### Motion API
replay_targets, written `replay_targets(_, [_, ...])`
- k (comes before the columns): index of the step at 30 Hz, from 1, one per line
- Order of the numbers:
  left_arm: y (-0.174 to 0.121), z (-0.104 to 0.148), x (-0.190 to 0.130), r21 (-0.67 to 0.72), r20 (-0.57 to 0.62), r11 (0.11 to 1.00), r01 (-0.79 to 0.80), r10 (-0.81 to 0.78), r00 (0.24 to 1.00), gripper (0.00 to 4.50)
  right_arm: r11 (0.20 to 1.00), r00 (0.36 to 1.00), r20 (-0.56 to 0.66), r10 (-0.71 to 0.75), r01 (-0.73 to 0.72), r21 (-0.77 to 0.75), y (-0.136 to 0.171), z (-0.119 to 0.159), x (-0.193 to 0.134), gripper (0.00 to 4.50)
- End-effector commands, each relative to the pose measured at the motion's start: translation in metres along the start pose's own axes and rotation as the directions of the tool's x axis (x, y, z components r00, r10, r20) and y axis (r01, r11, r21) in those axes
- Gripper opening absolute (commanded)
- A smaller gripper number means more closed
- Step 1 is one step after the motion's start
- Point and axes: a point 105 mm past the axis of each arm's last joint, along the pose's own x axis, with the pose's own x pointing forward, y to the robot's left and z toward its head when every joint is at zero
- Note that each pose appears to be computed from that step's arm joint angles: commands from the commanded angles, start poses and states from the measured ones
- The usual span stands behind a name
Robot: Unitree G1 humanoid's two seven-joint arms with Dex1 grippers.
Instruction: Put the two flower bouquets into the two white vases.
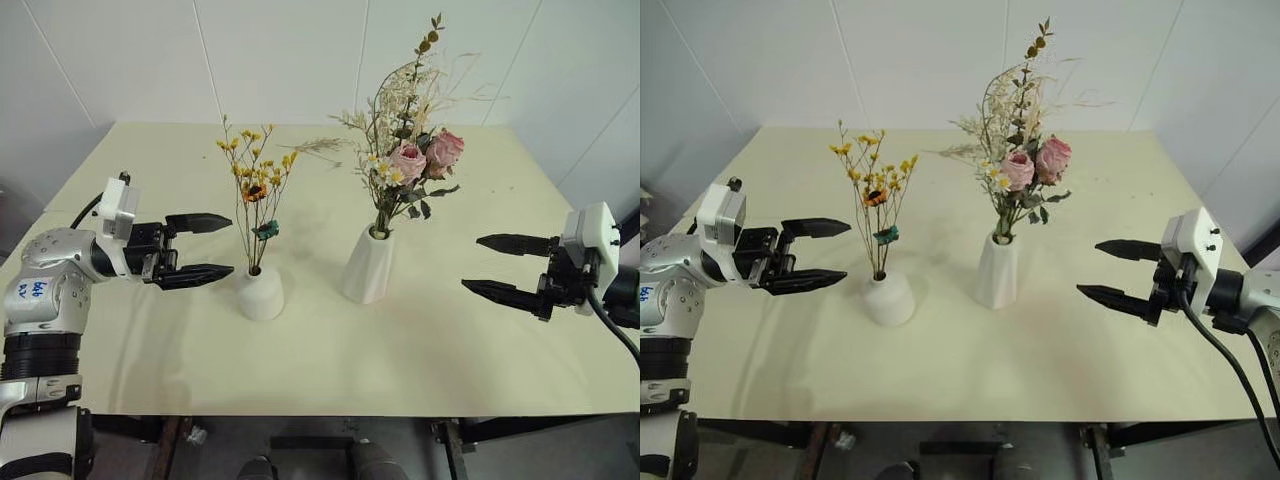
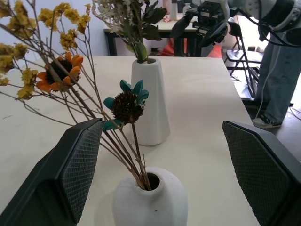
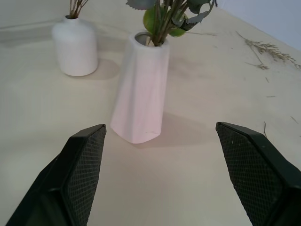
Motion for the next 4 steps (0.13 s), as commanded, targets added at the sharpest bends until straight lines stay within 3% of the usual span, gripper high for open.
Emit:
replay_targets(1, [0.0024,0.0081,-0.009,0.043,-0.023,0.999,-0.008,0.009,1.0,4.31,0.993,0.999,0.045,0.019,-0.013,-0.119,0.0017,0.0254,-0.0021,3.95])
replay_targets(4, [0.0034,0.0095,-0.009,0.052,-0.021,0.999,-0.015,0.016,1.0,4.31,0.99,0.997,0.065,0.034,-0.025,-0.136,0.0022,0.0276,0.002,3.95])
